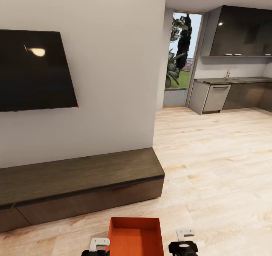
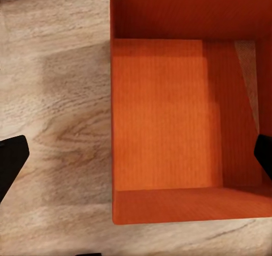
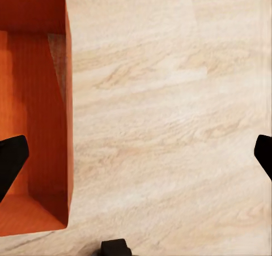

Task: Move the two storage containers from the living room to the garage. In the garage, place one container on the floor and stack the other container on top of it (either order is fine).

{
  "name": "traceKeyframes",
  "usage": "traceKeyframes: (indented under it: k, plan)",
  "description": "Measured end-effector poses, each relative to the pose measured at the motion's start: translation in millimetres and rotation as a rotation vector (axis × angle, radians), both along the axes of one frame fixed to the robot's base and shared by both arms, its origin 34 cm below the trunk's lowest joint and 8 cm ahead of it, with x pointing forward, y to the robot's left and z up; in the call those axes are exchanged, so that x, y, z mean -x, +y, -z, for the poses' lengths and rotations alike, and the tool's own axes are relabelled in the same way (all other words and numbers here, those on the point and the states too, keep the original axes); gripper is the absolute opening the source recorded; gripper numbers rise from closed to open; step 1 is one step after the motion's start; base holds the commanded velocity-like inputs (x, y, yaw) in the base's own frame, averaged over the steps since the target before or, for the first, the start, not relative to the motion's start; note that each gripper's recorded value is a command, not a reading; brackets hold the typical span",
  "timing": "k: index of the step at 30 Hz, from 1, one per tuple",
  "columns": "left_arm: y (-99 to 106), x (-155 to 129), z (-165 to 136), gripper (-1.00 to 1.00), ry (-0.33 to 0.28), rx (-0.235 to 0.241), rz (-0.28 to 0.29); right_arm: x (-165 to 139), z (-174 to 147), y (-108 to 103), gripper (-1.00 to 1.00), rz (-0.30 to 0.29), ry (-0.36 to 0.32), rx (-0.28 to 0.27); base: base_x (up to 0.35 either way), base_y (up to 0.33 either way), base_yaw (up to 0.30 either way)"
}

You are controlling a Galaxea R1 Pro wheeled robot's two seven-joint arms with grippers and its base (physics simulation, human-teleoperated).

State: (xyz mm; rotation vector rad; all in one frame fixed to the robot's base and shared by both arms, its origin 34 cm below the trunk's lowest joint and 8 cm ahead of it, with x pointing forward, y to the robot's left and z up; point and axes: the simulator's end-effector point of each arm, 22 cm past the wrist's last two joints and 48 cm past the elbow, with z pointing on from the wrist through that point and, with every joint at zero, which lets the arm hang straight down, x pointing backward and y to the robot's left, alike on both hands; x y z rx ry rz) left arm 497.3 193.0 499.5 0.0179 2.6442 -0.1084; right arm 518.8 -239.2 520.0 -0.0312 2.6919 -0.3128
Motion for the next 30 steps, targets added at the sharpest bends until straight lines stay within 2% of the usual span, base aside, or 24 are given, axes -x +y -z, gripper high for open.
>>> traceKeyframes:
  k: [2,8,14,24,30]
  plan:
    - [0,0,0,1.0,-0.001,-0.001,0.0,5,1,-9,1.0,0.02,0.002,0.03,0.0,0.0,0.0]
    - [0,-1,0,1.0,-0.002,-0.002,0.0,8,1,-21,1.0,0.04,0.005,0.052,0.0,0.0,0.0]
    - [0,0,0,1.0,-0.001,-0.003,0.001,8,1,-17,1.0,0.032,0.002,0.051,0.0,0.0,0.0]
    - [1,0,0,1.0,0.0,-0.005,0.001,-2,-3,-13,1.0,0.028,-0.051,0.041,0.0,0.0,0.0]
    - [1,0,0,1.0,0.001,-0.007,-0.001,-5,-4,-3,1.0,0.021,-0.065,0.025,0.0,0.0,0.0]
